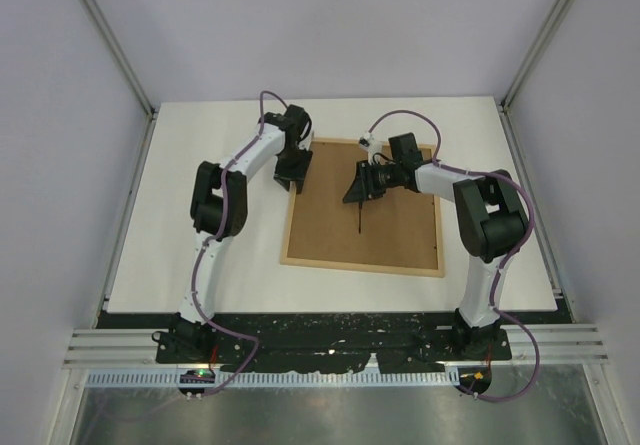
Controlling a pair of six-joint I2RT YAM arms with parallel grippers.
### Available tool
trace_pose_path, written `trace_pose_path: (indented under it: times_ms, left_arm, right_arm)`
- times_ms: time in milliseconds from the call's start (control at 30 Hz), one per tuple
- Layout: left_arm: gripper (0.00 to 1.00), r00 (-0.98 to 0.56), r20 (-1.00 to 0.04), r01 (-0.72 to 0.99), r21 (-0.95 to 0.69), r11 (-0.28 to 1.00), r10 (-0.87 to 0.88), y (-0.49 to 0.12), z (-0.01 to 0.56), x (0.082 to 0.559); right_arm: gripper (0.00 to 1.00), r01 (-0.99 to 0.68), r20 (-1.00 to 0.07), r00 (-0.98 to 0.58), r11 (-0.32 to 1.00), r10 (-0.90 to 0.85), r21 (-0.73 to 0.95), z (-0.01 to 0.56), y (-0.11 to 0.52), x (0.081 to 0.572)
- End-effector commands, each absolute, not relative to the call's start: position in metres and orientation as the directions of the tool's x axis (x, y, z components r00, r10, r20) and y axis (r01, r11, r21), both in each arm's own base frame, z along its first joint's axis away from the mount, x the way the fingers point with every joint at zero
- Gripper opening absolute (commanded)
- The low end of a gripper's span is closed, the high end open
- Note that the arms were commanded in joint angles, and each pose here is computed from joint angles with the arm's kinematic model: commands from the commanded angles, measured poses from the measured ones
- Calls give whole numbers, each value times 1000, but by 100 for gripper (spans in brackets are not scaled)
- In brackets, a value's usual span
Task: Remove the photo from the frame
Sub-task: Adjust the photo frame item on the photo frame.
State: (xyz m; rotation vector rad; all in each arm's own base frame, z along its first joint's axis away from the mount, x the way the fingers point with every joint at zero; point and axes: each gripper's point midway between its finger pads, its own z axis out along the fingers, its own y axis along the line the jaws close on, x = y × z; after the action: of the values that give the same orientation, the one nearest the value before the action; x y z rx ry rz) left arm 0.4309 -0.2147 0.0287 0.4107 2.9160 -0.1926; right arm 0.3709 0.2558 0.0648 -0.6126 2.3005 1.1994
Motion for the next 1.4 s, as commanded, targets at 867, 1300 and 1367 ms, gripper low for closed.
trace_pose_path:
  times_ms: [867, 1300, 1367]
  left_arm:
    - [0, -951, -237, 281, -382, 880, 201, -219, 65, 424]
    - [0, -967, -208, 237, -544, 805, 145, -221, 48, 410]
    - [0, -968, -210, 235, -559, 796, 138, -221, 49, 409]
  right_arm:
    - [8, -622, -619, -760, 502, -201, 601, 61, 258, 382]
    - [8, -570, -544, -815, 440, -199, 694, 62, 267, 375]
    - [8, -565, -540, -819, 436, -194, 700, 65, 269, 376]
